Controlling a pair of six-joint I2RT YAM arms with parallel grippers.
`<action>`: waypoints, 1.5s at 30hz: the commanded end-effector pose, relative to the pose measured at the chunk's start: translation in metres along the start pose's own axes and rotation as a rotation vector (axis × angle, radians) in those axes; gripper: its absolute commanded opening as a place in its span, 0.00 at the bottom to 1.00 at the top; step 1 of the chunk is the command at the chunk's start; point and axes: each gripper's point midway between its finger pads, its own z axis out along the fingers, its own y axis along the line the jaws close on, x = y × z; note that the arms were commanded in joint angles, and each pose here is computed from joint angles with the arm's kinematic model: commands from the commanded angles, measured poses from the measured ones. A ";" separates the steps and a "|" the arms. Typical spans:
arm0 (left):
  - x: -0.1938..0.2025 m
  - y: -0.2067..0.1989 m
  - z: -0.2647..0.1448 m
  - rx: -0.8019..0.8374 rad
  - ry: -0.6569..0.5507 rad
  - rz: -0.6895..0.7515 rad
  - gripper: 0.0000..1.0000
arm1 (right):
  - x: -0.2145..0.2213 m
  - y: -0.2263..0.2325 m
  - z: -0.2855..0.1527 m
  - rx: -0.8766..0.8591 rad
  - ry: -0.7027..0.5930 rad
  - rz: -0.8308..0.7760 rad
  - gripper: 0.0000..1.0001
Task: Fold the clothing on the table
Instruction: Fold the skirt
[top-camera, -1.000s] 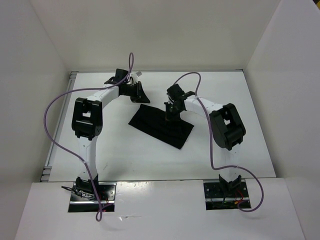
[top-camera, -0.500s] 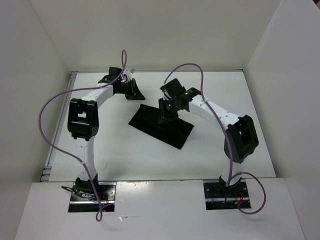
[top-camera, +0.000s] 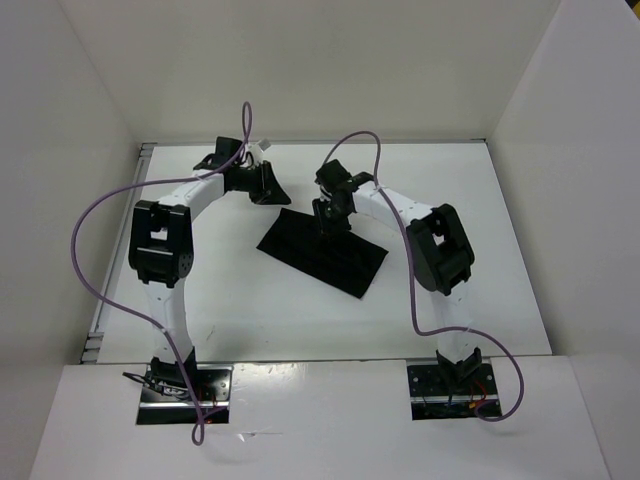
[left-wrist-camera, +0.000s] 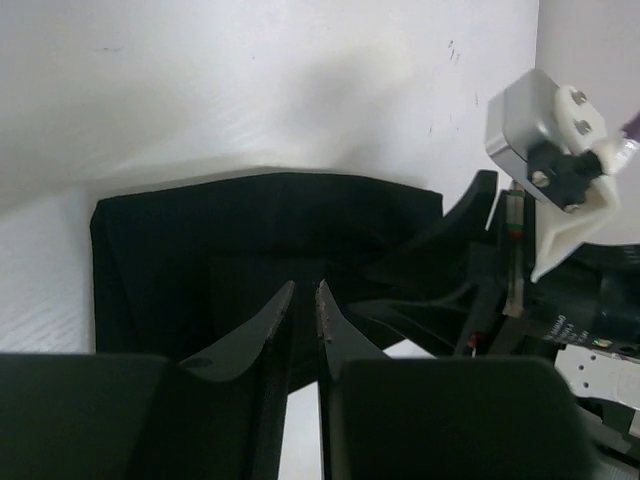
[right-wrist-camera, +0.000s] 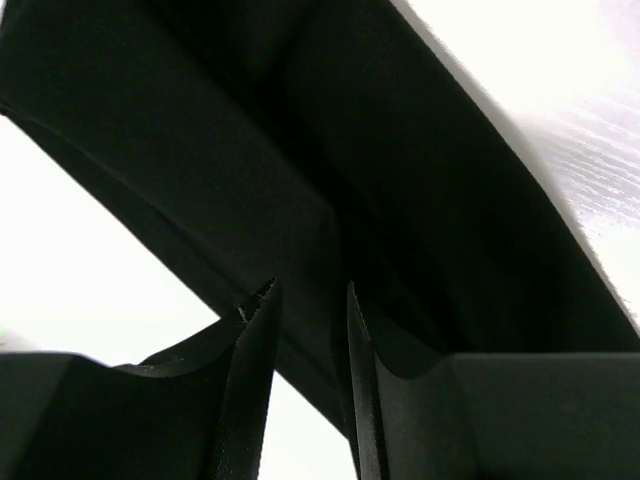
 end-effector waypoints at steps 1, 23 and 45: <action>-0.003 -0.025 -0.015 0.049 -0.024 0.052 0.20 | -0.019 0.001 -0.004 -0.008 -0.067 -0.047 0.36; -0.002 -0.023 -0.016 0.073 -0.025 0.045 0.21 | 0.006 -0.013 0.019 0.008 -0.018 -0.038 0.00; -0.012 -0.012 -0.024 0.086 -0.044 0.010 0.21 | 0.057 0.057 -0.080 -0.070 -0.027 -0.232 0.43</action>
